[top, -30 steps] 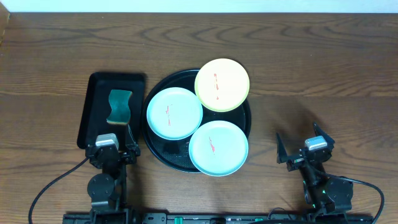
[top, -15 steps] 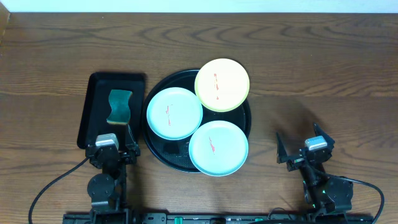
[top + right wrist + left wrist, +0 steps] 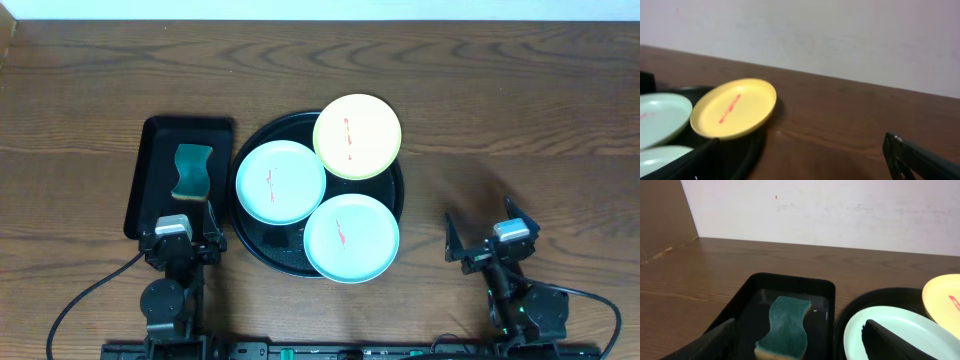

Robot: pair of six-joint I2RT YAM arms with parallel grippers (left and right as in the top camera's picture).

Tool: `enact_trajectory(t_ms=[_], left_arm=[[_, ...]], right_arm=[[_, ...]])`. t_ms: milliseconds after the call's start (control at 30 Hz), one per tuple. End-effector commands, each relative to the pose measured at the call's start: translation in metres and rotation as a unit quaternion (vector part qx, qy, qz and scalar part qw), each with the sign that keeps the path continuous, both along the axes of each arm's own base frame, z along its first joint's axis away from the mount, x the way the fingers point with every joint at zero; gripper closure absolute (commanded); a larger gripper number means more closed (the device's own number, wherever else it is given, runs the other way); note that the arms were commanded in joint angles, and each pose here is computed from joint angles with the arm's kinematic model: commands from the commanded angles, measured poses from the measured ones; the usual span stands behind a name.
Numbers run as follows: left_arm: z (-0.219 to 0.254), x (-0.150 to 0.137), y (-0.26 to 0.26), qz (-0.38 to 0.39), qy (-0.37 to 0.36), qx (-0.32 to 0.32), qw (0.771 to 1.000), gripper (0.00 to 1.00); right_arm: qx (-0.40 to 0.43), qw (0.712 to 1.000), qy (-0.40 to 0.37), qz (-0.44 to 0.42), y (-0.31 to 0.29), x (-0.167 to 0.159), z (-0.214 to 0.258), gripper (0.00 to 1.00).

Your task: Clean dirty plates on tray and stack at the side

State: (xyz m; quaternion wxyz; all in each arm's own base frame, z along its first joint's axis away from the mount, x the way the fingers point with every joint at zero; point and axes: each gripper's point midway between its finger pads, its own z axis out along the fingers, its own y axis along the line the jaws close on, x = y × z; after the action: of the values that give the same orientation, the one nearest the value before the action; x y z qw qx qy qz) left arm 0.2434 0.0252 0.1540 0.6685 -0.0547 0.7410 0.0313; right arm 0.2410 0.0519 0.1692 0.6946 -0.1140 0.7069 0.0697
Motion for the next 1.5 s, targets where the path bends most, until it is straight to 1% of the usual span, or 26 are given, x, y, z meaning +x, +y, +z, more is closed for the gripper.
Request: enact_trajectory(t_ms=[0,100,367,500,667,833,1000,1133,1233,1333,1433,1467], left_arm=[[0.004,-0.002,0.0,0.0,0.007,0.005,1.0,0.21],[0.014,-0.001,0.0,0.0,0.01,0.004,1.0,0.21],[0.051,0.009,-0.014,-0.042,0.053,-0.009,0.998,0.21],[0.073,0.016,-0.018,-0.053,0.086,-0.02,0.995,0.21],[0.098,0.025,-0.024,-0.069,0.15,-0.032,0.986,0.21],[0.118,0.031,-0.024,-0.067,0.246,-0.045,0.966,0.21],[0.124,0.042,-0.023,-0.064,0.349,-0.058,0.933,0.21],[0.119,0.054,-0.024,-0.065,0.419,-0.069,0.903,0.21],[0.105,0.065,-0.031,-0.083,0.449,-0.086,0.886,0.21],[0.088,0.073,-0.031,-0.083,0.474,-0.091,0.872,0.21],[0.073,0.079,-0.031,-0.081,0.496,-0.094,0.859,0.21],[0.068,0.081,-0.031,-0.081,0.503,-0.095,0.855,0.21]], right_arm=[[0.025,1.0,-0.012,0.0,0.0,0.0,0.009,0.01],[0.027,0.999,-0.028,0.0,0.0,-0.001,0.021,0.01],[0.03,0.998,-0.055,0.0,-0.001,-0.006,0.063,0.01],[0.029,0.998,-0.047,0.0,0.0,-0.004,0.083,0.01],[0.026,1.0,-0.014,0.002,0.002,0.011,0.111,0.01],[0.019,0.998,0.064,0.014,0.01,0.037,0.13,0.01],[0.015,0.983,0.177,0.047,0.025,0.069,0.136,0.01],[0.02,0.954,0.287,0.079,0.04,0.089,0.128,0.01],[0.029,0.926,0.362,0.102,0.05,0.1,0.116,0.01],[0.043,0.908,0.397,0.127,0.062,0.113,0.104,0.01],[0.108,0.884,0.422,0.171,0.084,0.124,0.095,0.01],[0.119,0.877,0.426,0.186,0.091,0.126,0.093,0.07]])
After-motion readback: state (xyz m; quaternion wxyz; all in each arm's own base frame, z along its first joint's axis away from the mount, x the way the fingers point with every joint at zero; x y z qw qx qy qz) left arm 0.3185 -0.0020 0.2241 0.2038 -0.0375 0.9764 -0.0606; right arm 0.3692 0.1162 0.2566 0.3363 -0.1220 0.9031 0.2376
